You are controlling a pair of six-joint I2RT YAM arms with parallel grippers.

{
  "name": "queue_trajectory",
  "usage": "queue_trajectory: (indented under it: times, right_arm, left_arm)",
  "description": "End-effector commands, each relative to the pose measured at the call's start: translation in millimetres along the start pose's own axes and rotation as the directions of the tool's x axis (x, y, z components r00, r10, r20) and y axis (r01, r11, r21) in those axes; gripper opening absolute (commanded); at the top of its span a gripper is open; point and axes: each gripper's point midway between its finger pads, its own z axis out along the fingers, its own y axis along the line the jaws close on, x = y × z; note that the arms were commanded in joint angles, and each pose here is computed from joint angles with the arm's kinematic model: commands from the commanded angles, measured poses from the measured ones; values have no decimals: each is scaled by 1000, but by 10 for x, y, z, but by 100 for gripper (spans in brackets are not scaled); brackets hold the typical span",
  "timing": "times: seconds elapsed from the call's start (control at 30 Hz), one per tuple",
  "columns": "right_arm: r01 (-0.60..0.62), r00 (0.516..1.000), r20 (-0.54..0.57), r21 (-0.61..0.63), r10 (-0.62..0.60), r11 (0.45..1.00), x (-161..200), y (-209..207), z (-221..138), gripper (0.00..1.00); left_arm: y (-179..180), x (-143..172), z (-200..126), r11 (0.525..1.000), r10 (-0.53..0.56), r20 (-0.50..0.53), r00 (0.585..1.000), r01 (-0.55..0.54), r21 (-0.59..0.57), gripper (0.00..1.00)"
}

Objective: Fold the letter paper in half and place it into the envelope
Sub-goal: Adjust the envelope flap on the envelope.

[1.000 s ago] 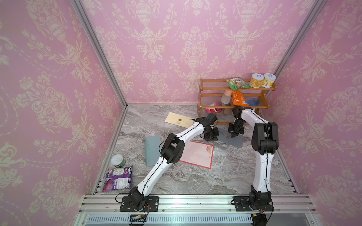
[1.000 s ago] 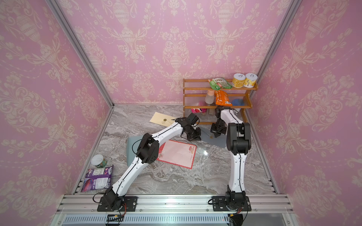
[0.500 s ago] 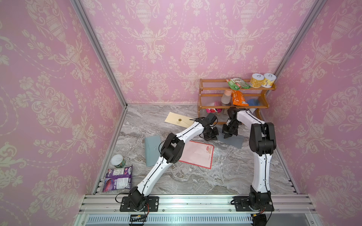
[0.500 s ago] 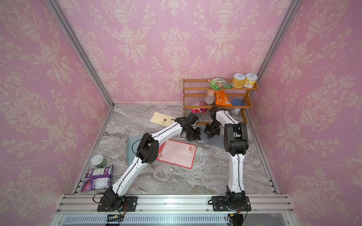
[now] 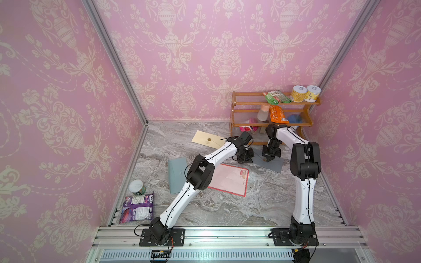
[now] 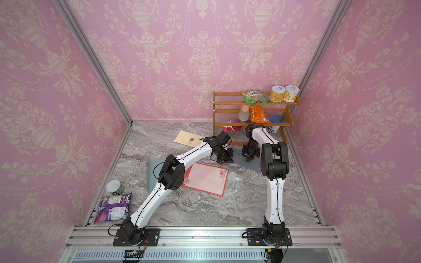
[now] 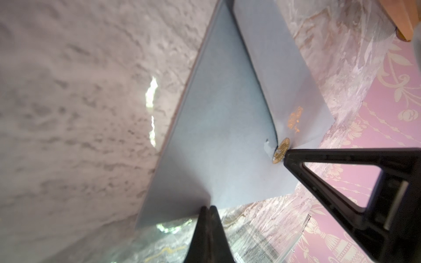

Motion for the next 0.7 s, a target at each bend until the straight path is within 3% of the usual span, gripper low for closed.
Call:
queue_trajectory:
  times: [0.0,0.2,0.4,0.53,0.67]
  right_arm:
    - [0,999,-46,178,9,984,63,-435,243,0]
    - [-17,999,45,121,11,992,-97,-323,-100,0]
    - [0,990,138,1,0,1000,-4,-49,-554,3]
    - [33,986,164,-79,-19,996,240,122,-753,37]
    - [60,989,143,-197,-31,979,599,323,-839,93]
  left_arm:
    - [741,120,236,972,-102,-41,994,91,-217,0]
    - [543,41,140,984,-63,-29,998,57,-170,0]
    - [-49,-108,-358,998,30,48,998,-28,-51,0]
    - [-219,-74,-923,987,143,115,983,-133,-89,6]
    - [-16,95,-1371,955,232,127,964,-201,-218,11]
